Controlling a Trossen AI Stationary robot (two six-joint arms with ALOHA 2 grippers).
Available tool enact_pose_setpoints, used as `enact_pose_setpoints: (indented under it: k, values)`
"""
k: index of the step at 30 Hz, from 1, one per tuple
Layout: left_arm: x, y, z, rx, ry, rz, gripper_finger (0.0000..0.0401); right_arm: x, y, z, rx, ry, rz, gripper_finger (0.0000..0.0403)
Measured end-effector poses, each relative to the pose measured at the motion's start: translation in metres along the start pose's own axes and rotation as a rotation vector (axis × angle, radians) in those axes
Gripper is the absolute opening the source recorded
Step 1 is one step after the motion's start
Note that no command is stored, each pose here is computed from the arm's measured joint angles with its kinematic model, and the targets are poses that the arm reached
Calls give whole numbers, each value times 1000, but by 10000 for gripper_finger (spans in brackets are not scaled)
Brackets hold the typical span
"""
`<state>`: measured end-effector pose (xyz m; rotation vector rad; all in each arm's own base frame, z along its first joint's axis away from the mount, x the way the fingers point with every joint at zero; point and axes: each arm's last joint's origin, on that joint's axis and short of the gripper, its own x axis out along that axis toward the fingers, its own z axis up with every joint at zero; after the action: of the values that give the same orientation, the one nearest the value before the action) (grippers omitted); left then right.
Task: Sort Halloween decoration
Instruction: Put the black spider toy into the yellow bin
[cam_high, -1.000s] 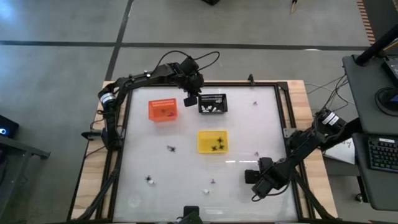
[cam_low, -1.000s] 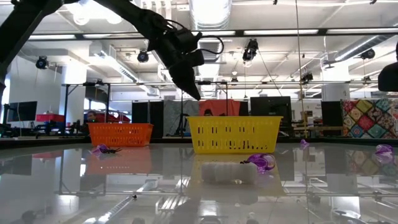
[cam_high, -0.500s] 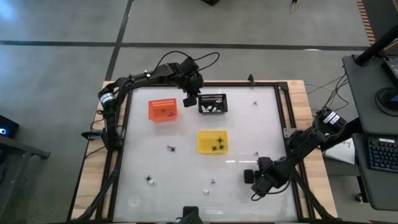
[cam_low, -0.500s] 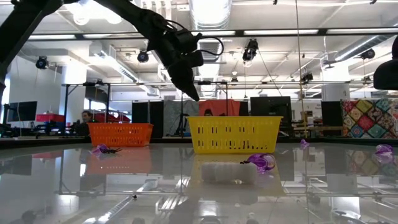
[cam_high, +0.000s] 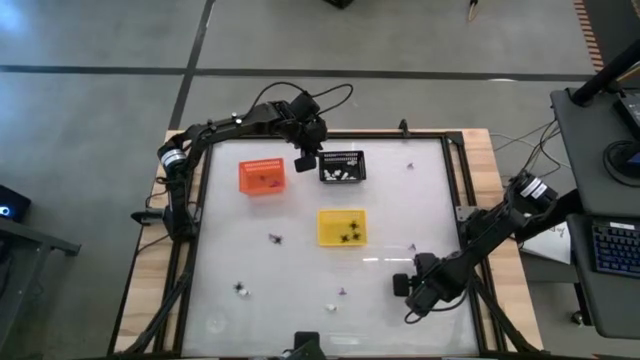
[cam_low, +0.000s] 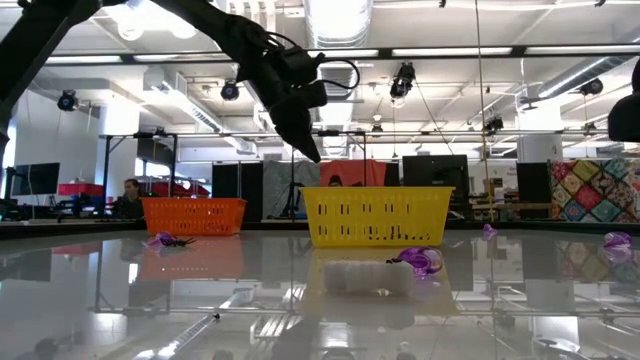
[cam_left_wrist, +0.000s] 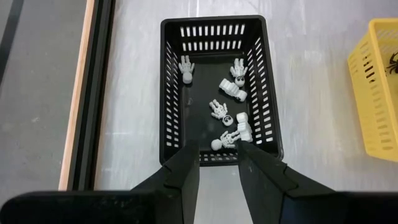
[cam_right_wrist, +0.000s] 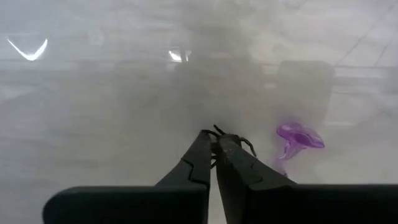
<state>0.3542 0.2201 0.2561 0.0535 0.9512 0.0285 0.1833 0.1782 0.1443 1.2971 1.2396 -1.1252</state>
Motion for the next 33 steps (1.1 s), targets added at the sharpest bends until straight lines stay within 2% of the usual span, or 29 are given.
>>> enact_pose_setpoints:
  k: [5,21,29,33]
  values:
    - [0,0,0,0,0,0,92,-14,-1,1,-15,23,60,8]
    - [-2,5,-3,-10,5,17,92,-33,12,17,1,-61,244,8]
    - [-7,9,-14,-23,74,-7,92,-47,31,49,8,-162,346,9]
    - [-8,7,-20,-11,143,-17,92,-52,46,71,-36,-194,376,9]
